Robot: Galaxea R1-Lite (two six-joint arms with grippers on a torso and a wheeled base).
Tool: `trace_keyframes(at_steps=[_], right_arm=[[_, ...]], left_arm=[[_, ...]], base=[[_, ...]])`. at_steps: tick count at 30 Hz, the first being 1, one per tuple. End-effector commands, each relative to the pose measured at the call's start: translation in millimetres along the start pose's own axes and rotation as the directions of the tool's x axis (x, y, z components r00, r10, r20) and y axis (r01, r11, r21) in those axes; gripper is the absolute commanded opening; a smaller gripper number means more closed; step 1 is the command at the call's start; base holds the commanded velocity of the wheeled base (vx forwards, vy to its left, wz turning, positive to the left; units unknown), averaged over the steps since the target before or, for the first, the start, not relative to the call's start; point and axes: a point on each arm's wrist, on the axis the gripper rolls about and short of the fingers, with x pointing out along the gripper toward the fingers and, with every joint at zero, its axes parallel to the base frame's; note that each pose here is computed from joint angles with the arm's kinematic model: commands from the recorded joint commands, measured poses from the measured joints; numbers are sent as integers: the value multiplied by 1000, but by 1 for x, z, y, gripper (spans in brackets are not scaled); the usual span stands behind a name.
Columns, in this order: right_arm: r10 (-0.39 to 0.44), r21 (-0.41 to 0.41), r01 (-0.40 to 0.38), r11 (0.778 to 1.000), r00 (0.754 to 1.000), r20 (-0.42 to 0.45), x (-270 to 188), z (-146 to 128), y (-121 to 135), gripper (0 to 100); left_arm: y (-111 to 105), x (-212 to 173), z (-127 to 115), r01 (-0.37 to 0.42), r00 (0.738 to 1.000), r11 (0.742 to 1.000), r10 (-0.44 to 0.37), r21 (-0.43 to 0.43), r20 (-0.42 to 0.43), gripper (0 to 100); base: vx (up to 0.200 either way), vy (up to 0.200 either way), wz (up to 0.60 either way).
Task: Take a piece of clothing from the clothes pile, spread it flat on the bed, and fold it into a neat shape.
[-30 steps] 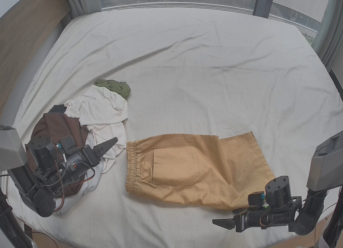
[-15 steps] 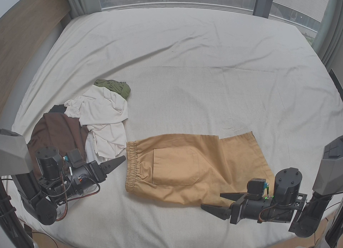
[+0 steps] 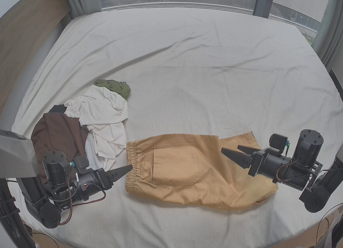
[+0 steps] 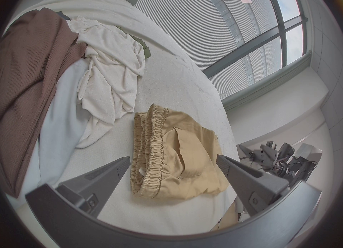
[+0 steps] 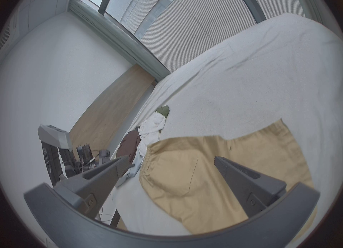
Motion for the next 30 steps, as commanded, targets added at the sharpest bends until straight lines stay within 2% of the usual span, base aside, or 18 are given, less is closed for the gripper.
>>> trace_keyframes(at_steps=[1, 18, 23, 30], right_arm=[[-5, -14, 6, 1000, 999, 44, -4, 11, -1, 100], [-19, -20, 20, 1000, 996, 83, -8, 19, -6, 100], [-15, -23, 17, 1000, 996, 90, -11, 22, -3, 100], [-14, -24, 16, 1000, 996, 92, -11, 22, -3, 100]], left_arm=[[6, 10, -12, -22, 999, 1000, 21, -11, -50, 100], [18, 37, -40, -115, 987, 993, 113, -15, -116, 100], [17, 43, -42, -110, 987, 994, 107, -15, -116, 100], [12, 55, -40, -83, 992, 992, 74, -94, -98, 100]], base=[[0, 0, 0], [0, 0, 0], [0, 0, 0], [0, 0, 0]])
